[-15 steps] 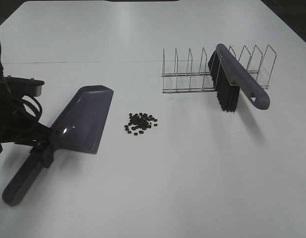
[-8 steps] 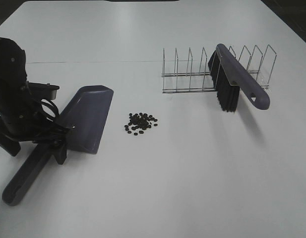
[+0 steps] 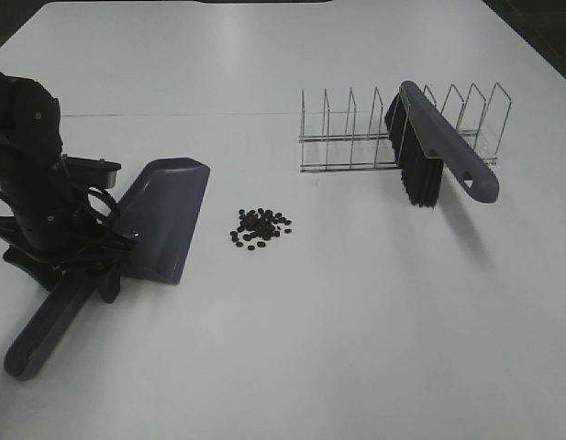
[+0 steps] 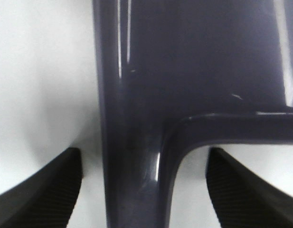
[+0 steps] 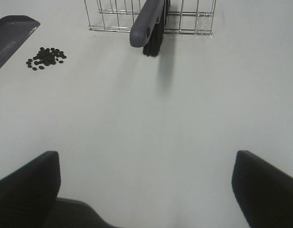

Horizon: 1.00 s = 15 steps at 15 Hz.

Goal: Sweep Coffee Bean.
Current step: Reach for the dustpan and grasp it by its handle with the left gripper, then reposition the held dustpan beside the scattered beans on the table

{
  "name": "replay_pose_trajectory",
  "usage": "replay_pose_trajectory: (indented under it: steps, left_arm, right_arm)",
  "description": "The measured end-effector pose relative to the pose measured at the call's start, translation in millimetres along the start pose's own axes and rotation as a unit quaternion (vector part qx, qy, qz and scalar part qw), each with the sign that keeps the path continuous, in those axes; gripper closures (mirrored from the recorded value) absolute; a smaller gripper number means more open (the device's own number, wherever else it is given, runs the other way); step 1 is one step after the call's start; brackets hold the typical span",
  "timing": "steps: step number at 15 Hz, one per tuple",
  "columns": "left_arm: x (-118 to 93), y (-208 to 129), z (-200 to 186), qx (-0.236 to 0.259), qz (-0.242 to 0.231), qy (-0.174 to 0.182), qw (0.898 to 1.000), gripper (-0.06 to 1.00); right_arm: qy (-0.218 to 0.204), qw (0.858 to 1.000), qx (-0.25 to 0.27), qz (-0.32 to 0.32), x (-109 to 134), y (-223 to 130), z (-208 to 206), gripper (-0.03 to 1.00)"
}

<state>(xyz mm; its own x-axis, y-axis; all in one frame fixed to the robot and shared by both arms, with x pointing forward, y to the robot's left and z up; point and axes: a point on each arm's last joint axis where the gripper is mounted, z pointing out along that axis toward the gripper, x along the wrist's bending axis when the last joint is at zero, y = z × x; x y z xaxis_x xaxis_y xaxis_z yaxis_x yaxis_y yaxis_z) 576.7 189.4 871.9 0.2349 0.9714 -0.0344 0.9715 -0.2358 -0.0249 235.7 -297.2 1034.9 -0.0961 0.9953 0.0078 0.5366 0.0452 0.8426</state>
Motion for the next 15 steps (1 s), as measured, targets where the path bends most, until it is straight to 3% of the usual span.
replay_pose_trajectory:
  steps: [2, 4, 5, 12, 15]
  left_arm:
    - [-0.3, 1.2, 0.1, -0.003, 0.005, -0.002, 1.0, 0.39]
    - [-1.3, 1.8, -0.2, -0.005, 0.002, -0.007, 1.0, 0.59]
    - [-1.9, 1.8, -0.2, -0.005, -0.001, -0.01, 1.0, 0.62]
    - [-2.5, 2.1, -0.6, -0.007, -0.034, -0.014, 0.999, 0.62]
    - [-0.1, -9.1, -9.9, 0.022, -0.037, 0.0, 0.999, 0.62]
  right_arm:
    - [0.0, 1.0, 0.0, 0.0, 0.0, 0.0, 0.0, 0.07]
    - [0.0, 1.0, 0.0, 0.0, 0.0, 0.0, 0.0, 0.07]
    - [0.0, 1.0, 0.0, 0.0, 0.0, 0.0, 0.0, 0.07]
    - [0.0, 1.0, 0.0, 0.0, 0.0, 0.0, 0.0, 0.07]
    - [0.0, 1.0, 0.0, 0.0, 0.0, 0.0, 0.0, 0.07]
